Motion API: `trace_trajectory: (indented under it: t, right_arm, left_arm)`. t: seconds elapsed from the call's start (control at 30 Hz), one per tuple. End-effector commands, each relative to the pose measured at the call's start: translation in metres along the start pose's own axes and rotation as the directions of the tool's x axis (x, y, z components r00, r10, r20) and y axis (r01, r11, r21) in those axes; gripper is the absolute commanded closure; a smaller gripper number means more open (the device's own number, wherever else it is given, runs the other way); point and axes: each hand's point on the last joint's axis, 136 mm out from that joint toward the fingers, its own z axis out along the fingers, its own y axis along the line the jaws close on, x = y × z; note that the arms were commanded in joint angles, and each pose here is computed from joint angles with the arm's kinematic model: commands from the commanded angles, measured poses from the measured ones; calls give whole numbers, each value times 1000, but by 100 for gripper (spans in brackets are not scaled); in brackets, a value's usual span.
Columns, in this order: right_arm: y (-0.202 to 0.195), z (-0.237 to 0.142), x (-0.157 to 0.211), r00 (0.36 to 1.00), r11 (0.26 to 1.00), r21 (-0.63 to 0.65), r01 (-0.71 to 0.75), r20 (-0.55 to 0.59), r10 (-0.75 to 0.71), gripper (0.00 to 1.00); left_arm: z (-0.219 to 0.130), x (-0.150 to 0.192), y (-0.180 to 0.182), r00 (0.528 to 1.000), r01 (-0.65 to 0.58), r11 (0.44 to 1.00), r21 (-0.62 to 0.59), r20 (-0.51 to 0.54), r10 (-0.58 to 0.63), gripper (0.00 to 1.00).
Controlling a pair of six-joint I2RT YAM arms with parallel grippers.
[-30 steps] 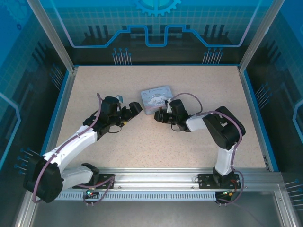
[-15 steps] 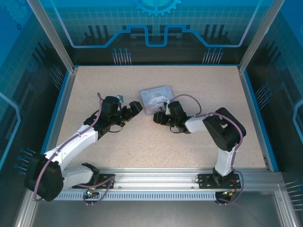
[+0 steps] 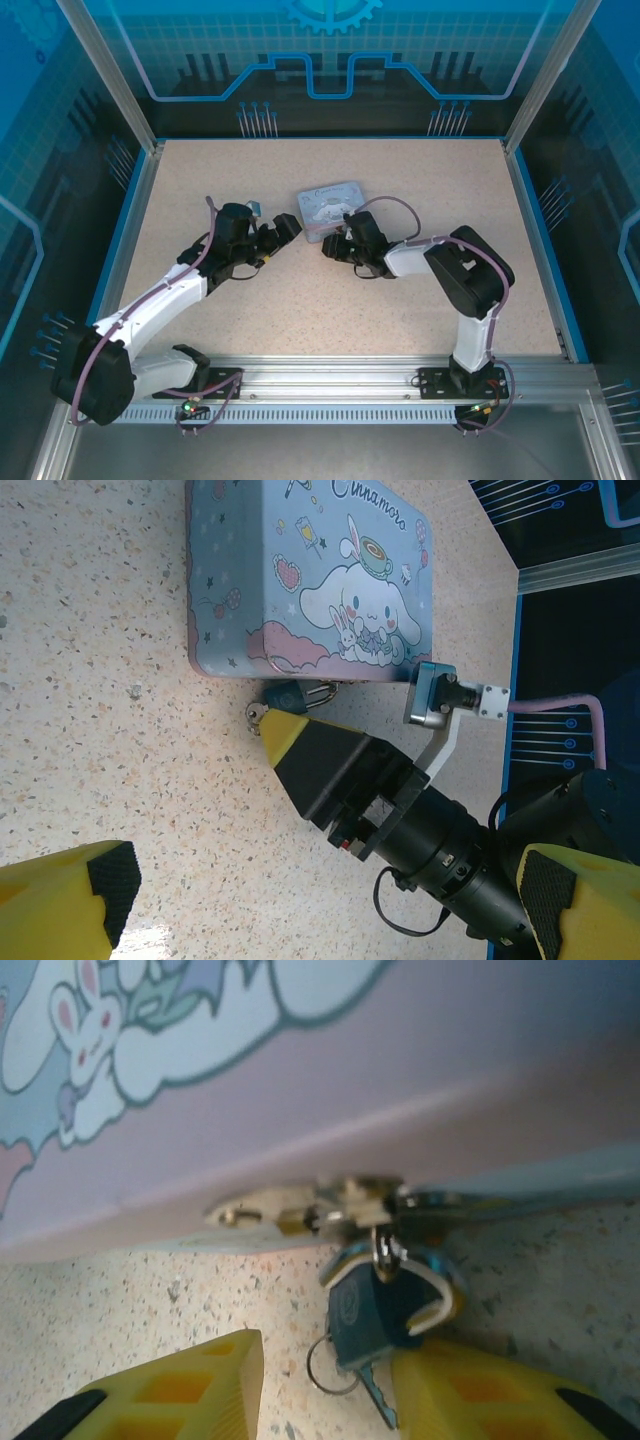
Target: Unlock a padlock with a key
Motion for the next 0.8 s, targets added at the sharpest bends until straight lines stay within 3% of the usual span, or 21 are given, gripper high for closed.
trace_trajectory:
  t: [0.0, 0.47, 0.67, 0.77]
  right_arm:
    - [-22, 11, 12, 1000, 995, 101, -1, -25, 3, 63]
    - [-24, 11, 13, 1000, 995, 96, 12, -24, -10, 86]
    - [-27, -4, 11, 999, 994, 100, 35, -34, -31, 99]
    - [-34, -13, 12, 998, 994, 103, 42, -45, -38, 100]
  left_arm:
    - [1, -2, -4, 1000, 15, 1000, 18, -7, -15, 1]
    - [3, -6, -7, 1000, 18, 1000, 16, 0, -18, 1]
    - [6, -9, -9, 1000, 8, 1000, 3, 0, -8, 1]
    - [8, -12, -9, 1000, -8, 1000, -13, 4, 8, 1]
